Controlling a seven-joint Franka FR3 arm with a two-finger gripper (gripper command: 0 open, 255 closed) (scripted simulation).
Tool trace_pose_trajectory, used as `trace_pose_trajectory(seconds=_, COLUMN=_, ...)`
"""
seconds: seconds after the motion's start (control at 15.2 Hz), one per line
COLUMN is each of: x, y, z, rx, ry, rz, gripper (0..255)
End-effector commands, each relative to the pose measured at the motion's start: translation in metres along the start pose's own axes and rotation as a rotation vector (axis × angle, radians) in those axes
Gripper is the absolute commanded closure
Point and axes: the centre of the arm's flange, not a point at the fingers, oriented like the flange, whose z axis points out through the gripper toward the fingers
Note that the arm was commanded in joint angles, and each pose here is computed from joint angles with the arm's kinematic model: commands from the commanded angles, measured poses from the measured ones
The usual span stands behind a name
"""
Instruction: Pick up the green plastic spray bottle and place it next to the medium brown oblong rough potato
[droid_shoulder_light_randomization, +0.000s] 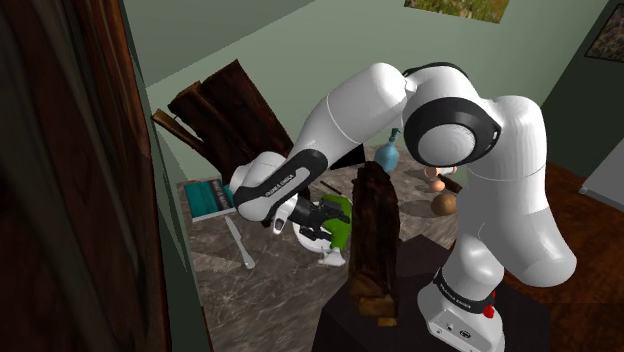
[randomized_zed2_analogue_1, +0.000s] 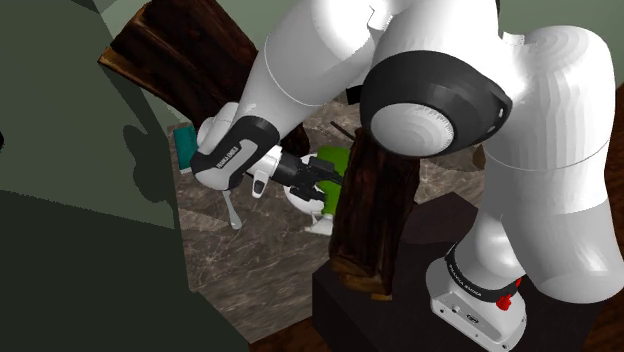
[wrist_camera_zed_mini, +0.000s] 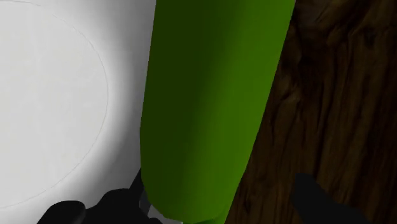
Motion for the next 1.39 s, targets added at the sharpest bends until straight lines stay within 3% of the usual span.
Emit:
trace_pose_trajectory(seconds=0.0, x=-0.006, y=-0.007, z=0.021, rx=0.129, ry=0.039, rz=0.010, gripper=0)
trace_pose_trajectory(seconds=0.13, x=-0.006, y=-0.007, z=0.021, rx=0.129, ry=0.039, rz=0.010, gripper=0)
trace_pose_trajectory(seconds=0.2, x=-0.006, y=-0.010, z=0.020, rx=0.129, ry=0.040, rz=0.010, gripper=255)
trace_pose_trajectory(seconds=0.79, x=-0.006, y=-0.007, z=0.021, rx=0.129, ry=0.039, rz=0.010, gripper=255)
trace_pose_trajectory(seconds=1.32, x=-0.007, y=-0.046, z=0.005, rx=0.129, ry=0.039, rz=0.010, gripper=255)
